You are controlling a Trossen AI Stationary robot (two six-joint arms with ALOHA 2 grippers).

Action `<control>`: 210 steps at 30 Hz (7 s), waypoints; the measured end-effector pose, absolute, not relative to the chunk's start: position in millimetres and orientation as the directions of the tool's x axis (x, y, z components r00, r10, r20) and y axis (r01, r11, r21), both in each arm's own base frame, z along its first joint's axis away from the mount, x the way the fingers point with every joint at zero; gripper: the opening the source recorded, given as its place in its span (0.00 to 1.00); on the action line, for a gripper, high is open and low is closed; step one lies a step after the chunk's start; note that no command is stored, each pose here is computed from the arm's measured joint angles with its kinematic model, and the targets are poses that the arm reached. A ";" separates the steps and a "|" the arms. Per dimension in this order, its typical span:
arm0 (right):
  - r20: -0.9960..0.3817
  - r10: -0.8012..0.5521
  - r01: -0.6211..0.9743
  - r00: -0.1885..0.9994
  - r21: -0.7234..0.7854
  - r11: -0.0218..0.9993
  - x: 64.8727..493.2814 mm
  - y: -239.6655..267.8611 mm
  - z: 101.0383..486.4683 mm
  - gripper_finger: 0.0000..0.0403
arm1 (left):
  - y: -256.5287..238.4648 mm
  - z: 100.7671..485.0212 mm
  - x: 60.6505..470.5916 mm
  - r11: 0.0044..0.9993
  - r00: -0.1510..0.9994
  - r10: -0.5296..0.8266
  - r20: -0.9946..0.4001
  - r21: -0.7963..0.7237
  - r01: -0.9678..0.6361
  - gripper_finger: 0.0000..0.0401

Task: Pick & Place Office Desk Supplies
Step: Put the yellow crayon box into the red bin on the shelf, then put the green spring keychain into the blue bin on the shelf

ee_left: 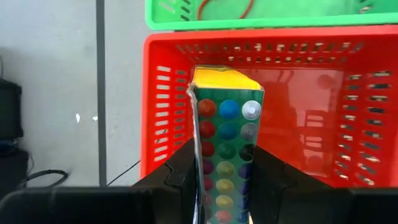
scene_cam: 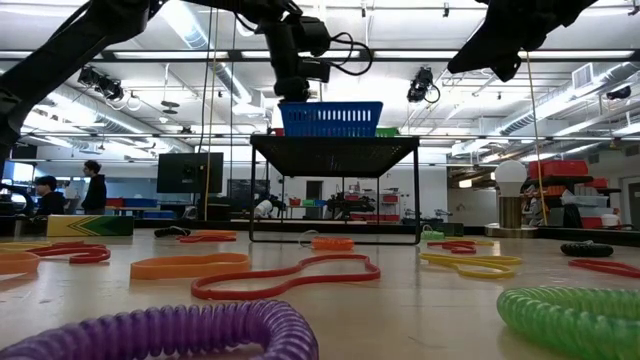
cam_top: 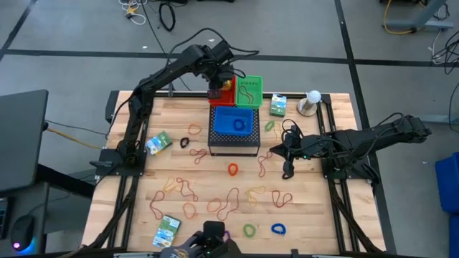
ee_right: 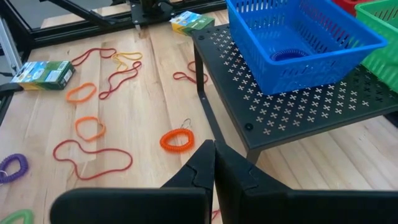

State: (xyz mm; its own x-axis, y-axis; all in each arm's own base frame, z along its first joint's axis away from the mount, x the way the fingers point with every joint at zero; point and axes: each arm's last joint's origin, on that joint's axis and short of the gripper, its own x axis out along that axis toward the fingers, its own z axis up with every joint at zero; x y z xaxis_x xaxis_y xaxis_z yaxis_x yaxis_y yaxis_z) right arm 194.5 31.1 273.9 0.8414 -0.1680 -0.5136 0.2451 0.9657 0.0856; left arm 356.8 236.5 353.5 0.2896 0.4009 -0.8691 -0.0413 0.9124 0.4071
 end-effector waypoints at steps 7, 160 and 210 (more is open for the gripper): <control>-0.514 -0.168 0.245 0.841 0.086 0.966 194.5 31.1 273.9 0.03 | 235.7 353.5 359.3 0.902 0.292 0.417 -0.861 0.430 -0.018 0.30; -0.936 0.164 0.233 0.311 0.243 0.942 340.4 235.9 137.3 0.39 | -16.2 153.3 173.9 0.962 0.986 0.071 -0.150 -0.251 -0.108 0.02; -0.763 -0.298 0.671 0.573 0.227 0.706 380.3 -96.7 368.0 0.07 | 7.0 145.3 164.2 0.892 0.910 0.394 -0.127 -0.184 -0.412 0.03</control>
